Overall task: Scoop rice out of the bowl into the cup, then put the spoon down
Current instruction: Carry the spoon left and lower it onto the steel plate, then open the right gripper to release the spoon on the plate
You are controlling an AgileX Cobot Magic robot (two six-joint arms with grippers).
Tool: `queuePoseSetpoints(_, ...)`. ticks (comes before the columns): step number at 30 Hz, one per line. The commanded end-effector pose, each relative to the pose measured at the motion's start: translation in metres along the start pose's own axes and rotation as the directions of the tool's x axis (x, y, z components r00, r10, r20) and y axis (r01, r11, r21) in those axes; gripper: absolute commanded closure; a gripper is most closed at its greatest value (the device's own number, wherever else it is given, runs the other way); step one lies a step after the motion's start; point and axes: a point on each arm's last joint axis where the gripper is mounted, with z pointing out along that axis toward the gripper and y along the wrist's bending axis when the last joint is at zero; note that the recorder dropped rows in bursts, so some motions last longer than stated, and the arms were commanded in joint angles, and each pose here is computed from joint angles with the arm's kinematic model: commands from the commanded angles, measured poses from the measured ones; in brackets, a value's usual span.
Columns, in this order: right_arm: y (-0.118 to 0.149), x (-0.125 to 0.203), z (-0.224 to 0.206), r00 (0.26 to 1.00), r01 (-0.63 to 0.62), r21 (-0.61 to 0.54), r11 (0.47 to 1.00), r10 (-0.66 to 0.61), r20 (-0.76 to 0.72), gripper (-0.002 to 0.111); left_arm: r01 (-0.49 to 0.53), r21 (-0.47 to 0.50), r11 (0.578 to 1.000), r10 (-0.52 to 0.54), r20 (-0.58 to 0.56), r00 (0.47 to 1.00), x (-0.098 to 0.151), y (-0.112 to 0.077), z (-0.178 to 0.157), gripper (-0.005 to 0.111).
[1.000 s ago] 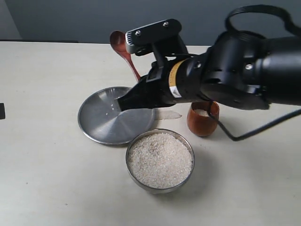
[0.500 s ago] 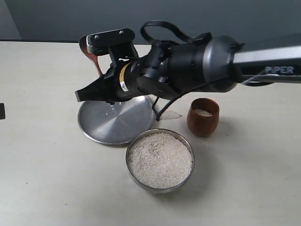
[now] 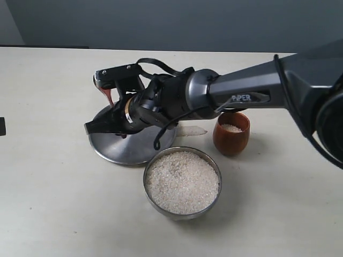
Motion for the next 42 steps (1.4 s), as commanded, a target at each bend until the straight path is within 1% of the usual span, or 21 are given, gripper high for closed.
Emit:
queuePoseSetpoints(1,0.002,-0.001,0.010,1.000,-0.024,-0.006,1.000,0.024,0.000,0.109,-0.010,-0.006,1.000,0.010,0.013,1.000,-0.002,0.000,0.000,0.106)
queuePoseSetpoints(6,-0.001,0.004,0.017,0.998,-0.030,0.033,0.999,0.032,-0.047,0.109,-0.010,-0.006,1.000,0.010,0.013,1.000,-0.002,0.000,0.000,0.106)
queuePoseSetpoints(12,-0.003,0.007,0.018,0.996,-0.048,0.052,0.998,0.052,-0.075,0.109,-0.010,-0.006,1.000,0.010,0.013,1.000,-0.002,0.000,0.000,0.106)
queuePoseSetpoints(16,-0.005,0.011,0.017,0.993,-0.029,0.079,0.996,0.038,-0.114,0.107,-0.010,-0.006,1.000,0.010,0.013,1.000,-0.002,0.000,0.000,0.106)
queuePoseSetpoints(18,-0.005,0.011,0.017,0.993,-0.029,0.080,0.996,0.038,-0.116,0.098,-0.010,-0.006,1.000,0.010,0.013,1.000,-0.002,0.000,0.000,0.106)
queuePoseSetpoints(19,-0.005,0.011,0.017,0.992,-0.035,0.079,0.996,0.044,-0.115,0.083,-0.010,-0.006,1.000,0.010,0.013,1.000,-0.002,0.000,0.000,0.106)
queuePoseSetpoints(21,-0.003,0.011,0.016,0.993,-0.033,0.075,0.997,0.042,-0.114,0.073,-0.010,-0.006,1.000,0.010,0.013,1.000,-0.002,0.000,0.000,0.106)
queuePoseSetpoints(24,0.005,0.006,0.010,0.996,-0.024,0.046,0.999,0.028,-0.082,0.072,-0.010,-0.006,1.000,0.010,0.013,1.000,-0.002,0.000,0.000,0.106)
queuePoseSetpoints(27,0.019,-0.013,-0.014,1.000,0.008,0.005,1.000,-0.008,-0.006,0.072,-0.010,-0.006,1.000,0.010,0.013,1.000,-0.002,0.000,0.000,0.106)
queuePoseSetpoints(30,0.019,-0.026,-0.035,1.000,0.017,0.015,1.000,-0.017,0.020,0.072,-0.010,-0.006,1.000,0.010,0.013,1.000,-0.002,0.000,0.000,0.106)
queuePoseSetpoints(33,0.015,-0.034,-0.055,0.998,0.057,0.072,0.996,-0.058,0.012,0.072,-0.010,-0.006,1.000,0.010,0.013,1.000,-0.002,0.000,0.000,0.106)
queuePoseSetpoints(36,0.009,-0.039,-0.075,0.997,0.071,0.144,0.987,-0.068,-0.027,0.072,-0.010,-0.006,1.000,0.010,0.013,1.000,-0.002,0.000,0.000,0.106)
queuePoseSetpoints(39,0.008,-0.044,-0.096,0.990,0.135,0.187,0.973,-0.127,-0.054,0.072,-0.010,-0.006,1.000,0.010,0.013,1.000,-0.002,0.000,0.000,0.106)
queuePoseSetpoints(42,0.011,-0.050,-0.118,0.986,0.169,0.213,0.963,-0.163,-0.045,0.072,-0.010,-0.006,1.000,0.010,0.013,1.000,-0.002,0.000,0.000,0.106)
